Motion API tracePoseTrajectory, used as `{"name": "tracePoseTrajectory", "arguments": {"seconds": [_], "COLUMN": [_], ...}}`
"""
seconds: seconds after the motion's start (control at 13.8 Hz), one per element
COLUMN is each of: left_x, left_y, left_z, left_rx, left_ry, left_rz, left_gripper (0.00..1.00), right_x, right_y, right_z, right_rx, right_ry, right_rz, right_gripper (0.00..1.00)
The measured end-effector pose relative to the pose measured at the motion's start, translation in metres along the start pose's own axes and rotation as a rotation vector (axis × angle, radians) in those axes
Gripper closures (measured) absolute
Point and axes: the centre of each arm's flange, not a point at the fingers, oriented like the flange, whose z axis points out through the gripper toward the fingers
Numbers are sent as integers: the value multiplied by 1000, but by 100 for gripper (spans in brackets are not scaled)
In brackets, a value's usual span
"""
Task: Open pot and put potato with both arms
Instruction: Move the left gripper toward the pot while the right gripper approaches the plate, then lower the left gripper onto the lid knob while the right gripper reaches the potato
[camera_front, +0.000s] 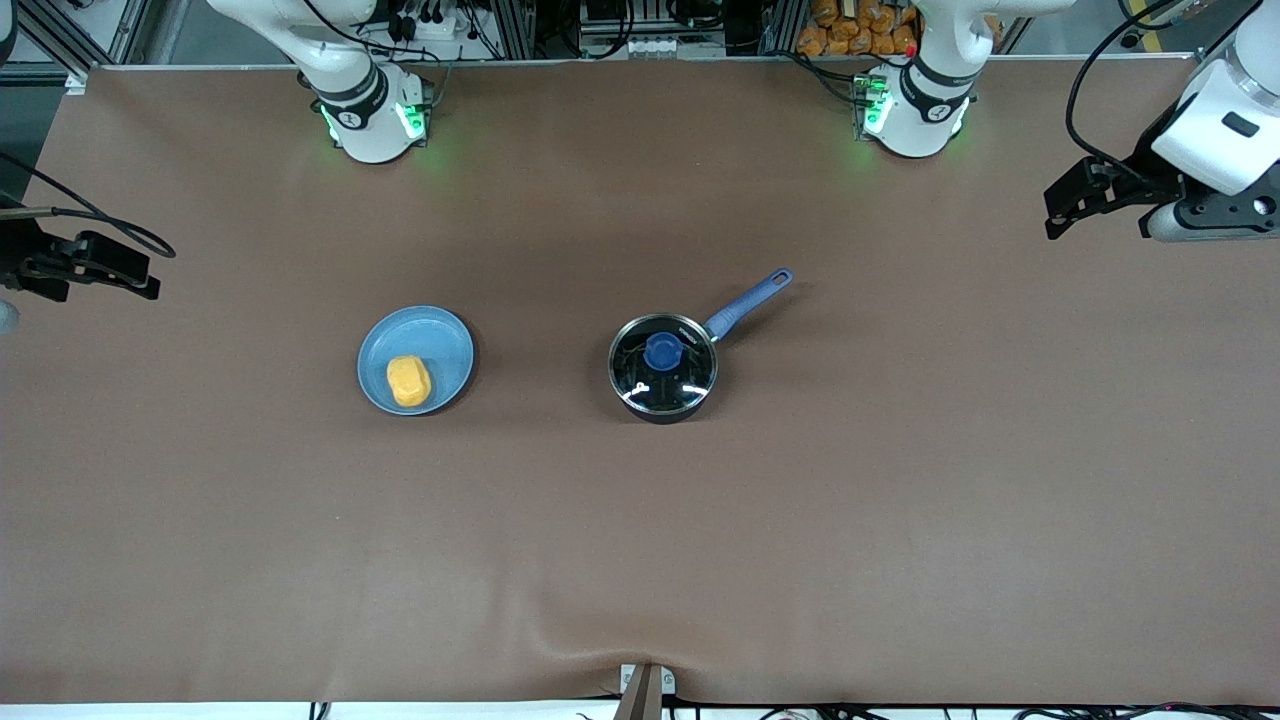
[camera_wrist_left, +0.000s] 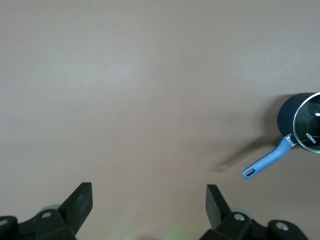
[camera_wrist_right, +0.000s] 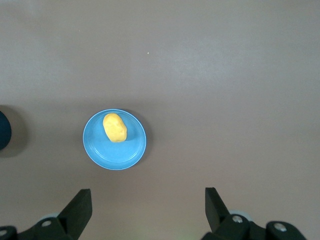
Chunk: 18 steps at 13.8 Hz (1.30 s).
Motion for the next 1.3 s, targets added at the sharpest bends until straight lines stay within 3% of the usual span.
{"name": "tracePoseTrajectory", "arguments": {"seconds": [0.43, 0.65, 1.3], "left_x": [14, 24, 34], "left_y": [44, 81, 158], "left_z": [24, 28, 80], "left_rx": [1, -5, -12], "left_ry": [-23, -15, -83], "left_rz": [77, 138, 267], "left_gripper": [0, 0, 0], "right_x": [0, 5, 67], "right_y": [-5, -37, -130], "right_z": [0, 12, 158], "right_rx": [1, 10, 29], "right_ry": [2, -19, -136], "right_rz": [-9, -63, -196], "right_gripper": [0, 0, 0]}}
